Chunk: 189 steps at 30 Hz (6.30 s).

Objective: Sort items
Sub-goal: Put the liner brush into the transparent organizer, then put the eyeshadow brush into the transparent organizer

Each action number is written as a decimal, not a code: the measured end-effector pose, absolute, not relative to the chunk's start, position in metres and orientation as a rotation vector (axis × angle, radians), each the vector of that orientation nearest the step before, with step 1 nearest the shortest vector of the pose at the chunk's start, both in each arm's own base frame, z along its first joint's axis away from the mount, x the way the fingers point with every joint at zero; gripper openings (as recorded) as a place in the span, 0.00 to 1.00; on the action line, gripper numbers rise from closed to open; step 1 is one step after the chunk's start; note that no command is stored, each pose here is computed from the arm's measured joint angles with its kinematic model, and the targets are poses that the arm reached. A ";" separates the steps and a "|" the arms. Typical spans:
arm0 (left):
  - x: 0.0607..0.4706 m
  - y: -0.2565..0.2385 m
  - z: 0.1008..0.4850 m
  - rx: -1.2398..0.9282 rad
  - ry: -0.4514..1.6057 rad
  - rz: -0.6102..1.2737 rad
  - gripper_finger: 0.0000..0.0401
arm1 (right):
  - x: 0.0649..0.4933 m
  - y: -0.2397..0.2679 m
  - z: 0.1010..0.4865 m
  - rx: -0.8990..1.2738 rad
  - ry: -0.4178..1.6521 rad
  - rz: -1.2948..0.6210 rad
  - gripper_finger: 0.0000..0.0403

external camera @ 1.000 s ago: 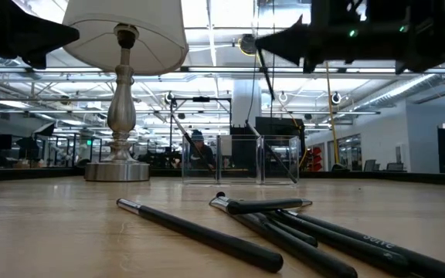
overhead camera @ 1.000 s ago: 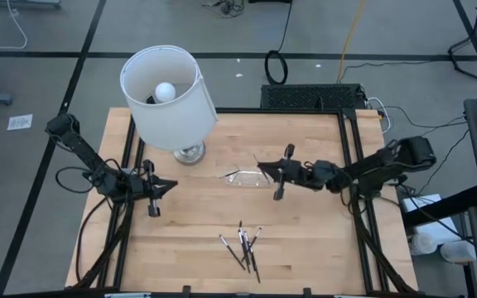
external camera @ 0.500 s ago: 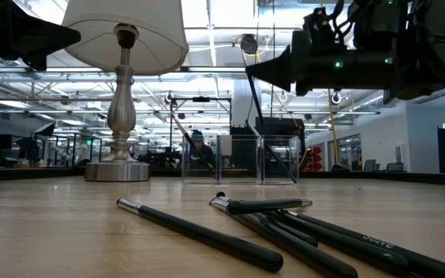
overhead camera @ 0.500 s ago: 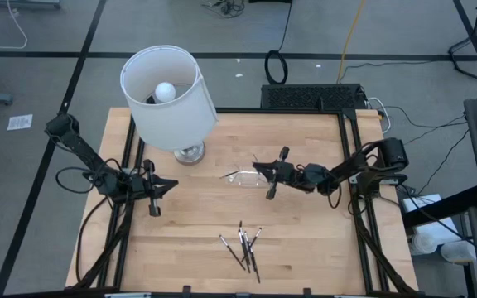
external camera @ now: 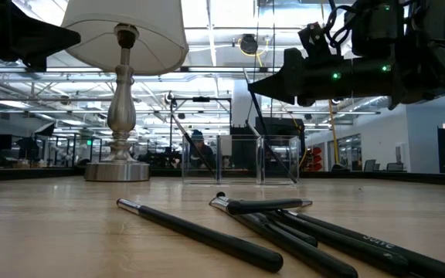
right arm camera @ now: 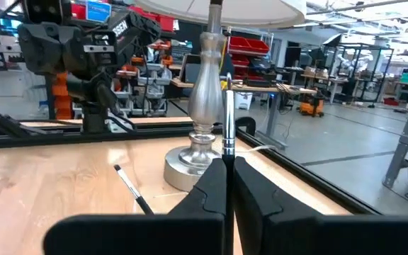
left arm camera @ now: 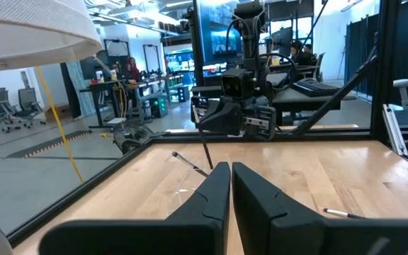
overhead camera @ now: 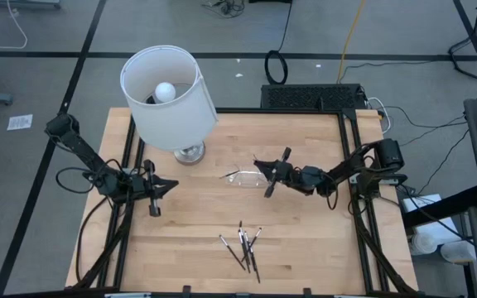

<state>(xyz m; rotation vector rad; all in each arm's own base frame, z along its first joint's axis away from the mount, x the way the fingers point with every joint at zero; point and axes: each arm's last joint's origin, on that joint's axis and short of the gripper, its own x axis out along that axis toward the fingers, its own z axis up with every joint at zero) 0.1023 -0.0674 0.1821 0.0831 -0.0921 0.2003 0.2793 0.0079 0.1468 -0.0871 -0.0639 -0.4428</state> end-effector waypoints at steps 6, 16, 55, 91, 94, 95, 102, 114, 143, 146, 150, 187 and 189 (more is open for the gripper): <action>0.102 -0.067 0.182 0.071 -0.091 0.199 0.06 | 0.257 0.013 0.139 -0.075 -0.082 -0.470 0.00; 0.102 -0.067 0.182 0.075 -0.094 0.200 0.06 | 0.253 0.018 0.139 -0.081 -0.080 -0.449 0.00; 0.102 -0.068 0.184 0.067 -0.114 0.178 0.06 | 0.275 0.031 0.117 0.044 0.032 -0.593 0.00; 0.102 -0.068 0.185 0.066 -0.116 0.179 0.06 | 0.295 0.022 0.113 0.005 0.173 -0.647 0.06; 0.102 -0.068 0.185 0.067 -0.116 0.179 0.06 | 0.295 0.022 0.112 0.009 0.172 -0.648 0.08; 0.102 -0.068 0.185 0.069 -0.116 0.179 0.06 | 0.295 0.022 0.112 0.009 0.172 -0.648 0.09; 0.102 -0.068 0.185 0.067 -0.116 0.178 0.06 | 0.295 0.027 0.124 -0.046 0.121 -0.626 0.09; 0.102 -0.068 0.185 0.051 -0.118 0.175 0.06 | 0.255 0.086 0.229 -0.083 -0.199 -0.351 0.08; 0.102 -0.071 0.185 0.028 -0.136 0.072 0.06 | 0.271 0.214 0.145 0.248 0.471 0.085 0.00; 0.102 -0.071 0.185 0.028 -0.137 0.073 0.06 | 0.278 0.207 0.145 0.310 0.512 0.136 0.00; 0.102 -0.071 0.185 0.028 -0.137 0.073 0.06 | 0.287 0.199 0.145 0.432 0.587 0.259 0.02; 0.100 -0.079 0.166 -0.108 0.012 -0.049 0.06 | 0.387 0.225 0.239 0.788 1.026 -0.408 0.02; 0.099 -0.082 0.165 -0.124 0.026 -0.114 0.06 | 0.393 0.224 0.218 0.807 1.068 -0.415 0.03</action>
